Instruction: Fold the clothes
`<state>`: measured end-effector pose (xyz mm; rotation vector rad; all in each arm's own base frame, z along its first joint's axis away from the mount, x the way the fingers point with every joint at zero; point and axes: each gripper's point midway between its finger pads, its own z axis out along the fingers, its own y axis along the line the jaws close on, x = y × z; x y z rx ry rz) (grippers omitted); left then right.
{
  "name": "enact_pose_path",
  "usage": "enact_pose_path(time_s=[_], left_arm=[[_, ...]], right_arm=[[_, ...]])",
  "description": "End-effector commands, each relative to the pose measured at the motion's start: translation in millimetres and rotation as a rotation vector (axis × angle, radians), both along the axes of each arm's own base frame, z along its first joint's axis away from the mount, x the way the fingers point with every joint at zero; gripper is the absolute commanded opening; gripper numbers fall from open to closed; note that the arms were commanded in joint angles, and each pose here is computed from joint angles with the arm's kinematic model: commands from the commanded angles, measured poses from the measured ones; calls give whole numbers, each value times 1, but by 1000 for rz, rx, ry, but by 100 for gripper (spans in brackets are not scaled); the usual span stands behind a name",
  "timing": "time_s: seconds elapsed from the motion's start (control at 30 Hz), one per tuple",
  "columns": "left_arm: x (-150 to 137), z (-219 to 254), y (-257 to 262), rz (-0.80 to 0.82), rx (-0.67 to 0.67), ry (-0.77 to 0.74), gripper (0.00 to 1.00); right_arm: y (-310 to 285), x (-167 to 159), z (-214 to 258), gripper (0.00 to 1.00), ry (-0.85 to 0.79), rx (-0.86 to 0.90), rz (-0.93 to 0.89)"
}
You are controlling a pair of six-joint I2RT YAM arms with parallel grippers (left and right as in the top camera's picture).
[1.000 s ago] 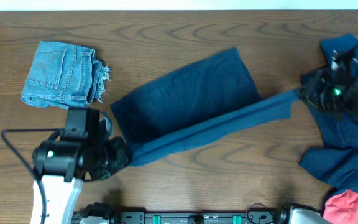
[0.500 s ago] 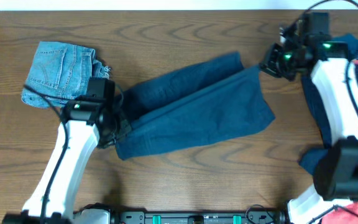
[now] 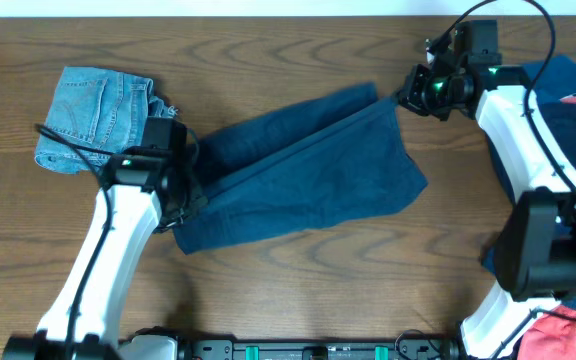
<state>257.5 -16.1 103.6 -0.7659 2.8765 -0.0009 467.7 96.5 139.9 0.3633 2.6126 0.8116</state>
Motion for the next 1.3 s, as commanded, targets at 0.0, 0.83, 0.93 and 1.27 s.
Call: enact_pose_path(time_s=[0.0,0.83,0.93,1.27], left_arm=[[-1,31,31,37,138,-75,6],[40,39,45,81,221,-224,6],[49,34,45,84,228,-230,7],[76,15,48,44,266,-237,65]], right_arm=[[-28,-1,69,1,-154,-39,-79],[-3,44,25,1,-208,-44,-41],[10,60,1,1,-211,-18,-33],[19,69,-46,62,-182,-41,14]])
